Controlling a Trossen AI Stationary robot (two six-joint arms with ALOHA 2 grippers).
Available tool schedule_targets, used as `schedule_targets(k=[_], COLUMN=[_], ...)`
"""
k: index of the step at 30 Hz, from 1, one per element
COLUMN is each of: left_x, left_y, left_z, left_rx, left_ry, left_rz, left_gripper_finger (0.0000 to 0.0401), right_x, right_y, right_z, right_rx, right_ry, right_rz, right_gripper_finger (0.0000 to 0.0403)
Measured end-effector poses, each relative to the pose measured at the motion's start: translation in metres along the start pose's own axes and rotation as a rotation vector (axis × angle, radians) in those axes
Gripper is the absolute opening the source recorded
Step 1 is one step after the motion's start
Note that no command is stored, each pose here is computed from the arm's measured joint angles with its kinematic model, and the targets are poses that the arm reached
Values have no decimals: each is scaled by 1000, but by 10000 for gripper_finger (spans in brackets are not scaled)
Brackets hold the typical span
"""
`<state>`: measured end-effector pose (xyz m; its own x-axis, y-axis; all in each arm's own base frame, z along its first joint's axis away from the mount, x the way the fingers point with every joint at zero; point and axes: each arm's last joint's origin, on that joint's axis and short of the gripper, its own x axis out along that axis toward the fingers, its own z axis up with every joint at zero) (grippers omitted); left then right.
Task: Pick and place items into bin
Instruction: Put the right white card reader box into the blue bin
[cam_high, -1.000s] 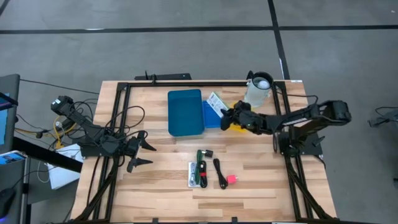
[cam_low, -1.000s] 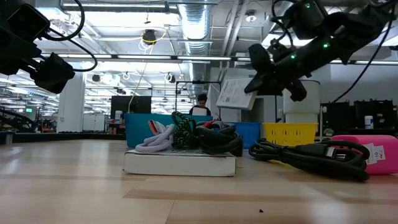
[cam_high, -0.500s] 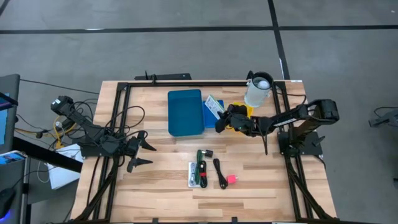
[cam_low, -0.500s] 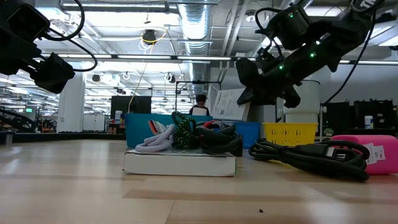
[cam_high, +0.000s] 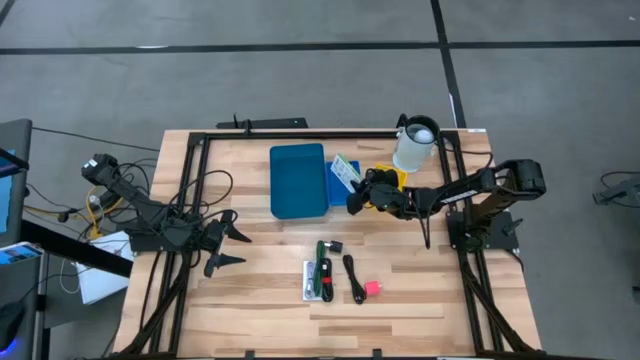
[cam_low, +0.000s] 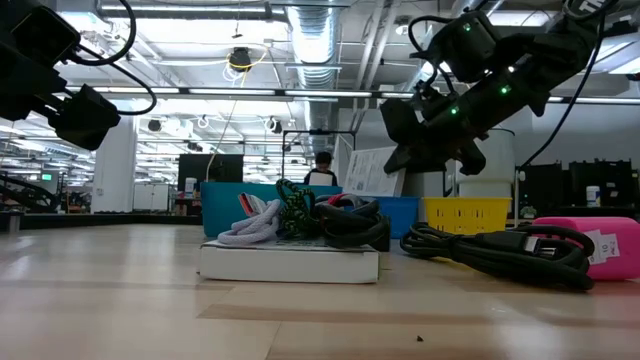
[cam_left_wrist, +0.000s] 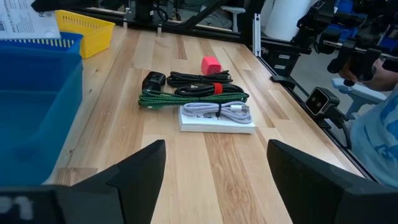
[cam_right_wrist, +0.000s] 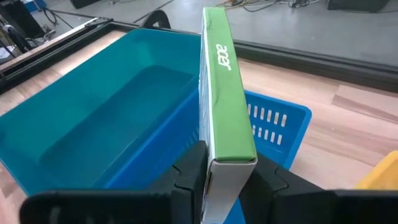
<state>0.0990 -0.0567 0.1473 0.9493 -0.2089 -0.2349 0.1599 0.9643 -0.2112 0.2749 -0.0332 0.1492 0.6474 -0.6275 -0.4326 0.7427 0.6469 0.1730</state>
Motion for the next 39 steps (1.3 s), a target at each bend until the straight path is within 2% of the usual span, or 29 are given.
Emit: schedule_targets(k=[39], left_x=[0], left_y=[0], left_z=[0], left_rx=[0], left_ry=[0], left_rz=[0], left_gripper_finger=[270], right_x=[0], right_y=[0], right_z=[-2], right_rx=[-11], right_ry=[25], right_rz=[10], right_gripper_finger=[72])
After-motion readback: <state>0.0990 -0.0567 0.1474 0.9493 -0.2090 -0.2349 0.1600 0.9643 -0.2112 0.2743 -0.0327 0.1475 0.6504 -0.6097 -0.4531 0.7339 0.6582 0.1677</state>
